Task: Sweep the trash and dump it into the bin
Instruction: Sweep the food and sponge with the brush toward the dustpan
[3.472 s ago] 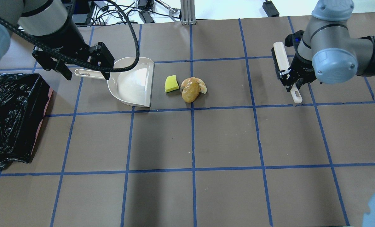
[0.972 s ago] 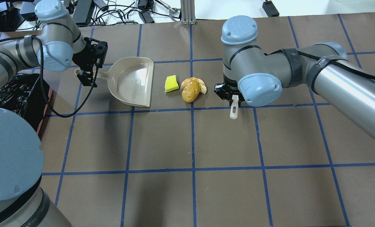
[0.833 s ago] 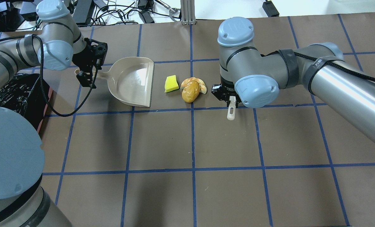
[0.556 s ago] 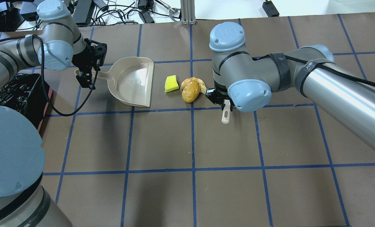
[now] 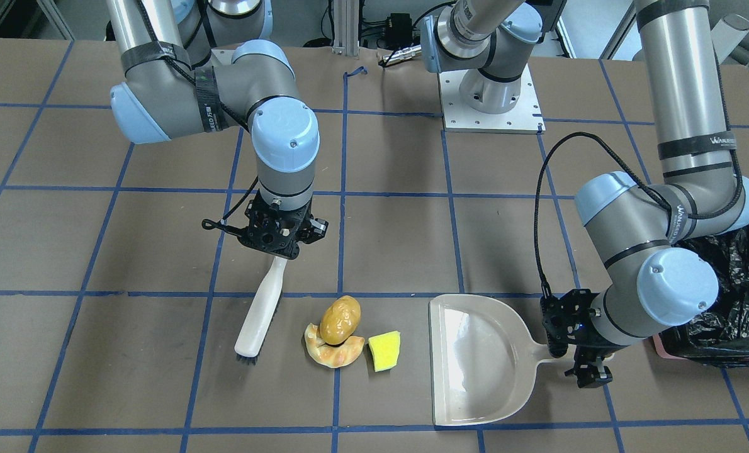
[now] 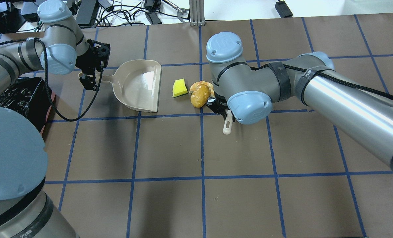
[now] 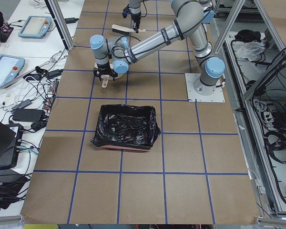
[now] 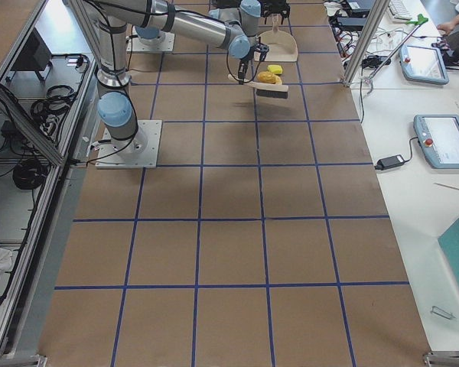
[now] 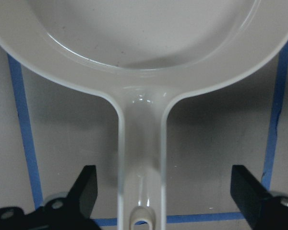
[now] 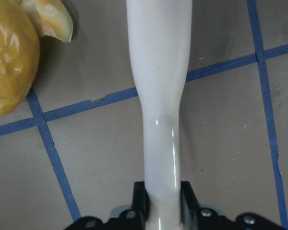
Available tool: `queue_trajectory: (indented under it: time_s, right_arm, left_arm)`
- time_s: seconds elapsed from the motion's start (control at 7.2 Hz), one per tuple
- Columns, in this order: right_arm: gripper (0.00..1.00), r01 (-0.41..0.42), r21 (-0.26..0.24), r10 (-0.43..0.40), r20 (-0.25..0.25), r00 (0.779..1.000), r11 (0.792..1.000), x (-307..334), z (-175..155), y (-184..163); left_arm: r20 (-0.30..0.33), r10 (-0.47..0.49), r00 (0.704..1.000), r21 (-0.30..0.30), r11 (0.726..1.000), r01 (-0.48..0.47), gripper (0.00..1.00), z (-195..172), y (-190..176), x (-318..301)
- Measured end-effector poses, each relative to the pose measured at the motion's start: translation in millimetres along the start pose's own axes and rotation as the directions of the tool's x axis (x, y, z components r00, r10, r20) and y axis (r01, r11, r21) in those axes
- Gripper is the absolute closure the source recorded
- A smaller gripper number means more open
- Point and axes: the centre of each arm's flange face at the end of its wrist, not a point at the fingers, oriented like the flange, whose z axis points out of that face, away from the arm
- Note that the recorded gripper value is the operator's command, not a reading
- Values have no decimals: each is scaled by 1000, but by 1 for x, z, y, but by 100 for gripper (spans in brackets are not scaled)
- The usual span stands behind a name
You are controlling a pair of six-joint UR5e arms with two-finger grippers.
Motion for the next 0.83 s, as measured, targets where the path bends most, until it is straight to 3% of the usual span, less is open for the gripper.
queue_trajectory:
  time_s: [0.14, 0.28, 0.56, 0.83]
  right_arm:
    - [100, -14, 4, 14, 6, 1000, 1000, -3, 0, 1]
    - [100, -26, 7, 26, 10, 1000, 1000, -6, 1, 3]
    - [100, -18, -4, 18, 23, 1000, 1000, -18, 10, 7]
    - [100, 2, -36, 1, 66, 998, 999, -29, 13, 13]
  left_arm:
    - [7, 0, 1000, -2, 1000, 0, 83, 1, 0, -1]
    - [12, 0, 1000, -3, 1000, 0, 97, 1, 0, -2]
    - [20, 4, 1000, -4, 1000, -4, 100, -2, 0, -2]
    - [22, 8, 1000, -4, 1000, -8, 100, -3, 0, -2]
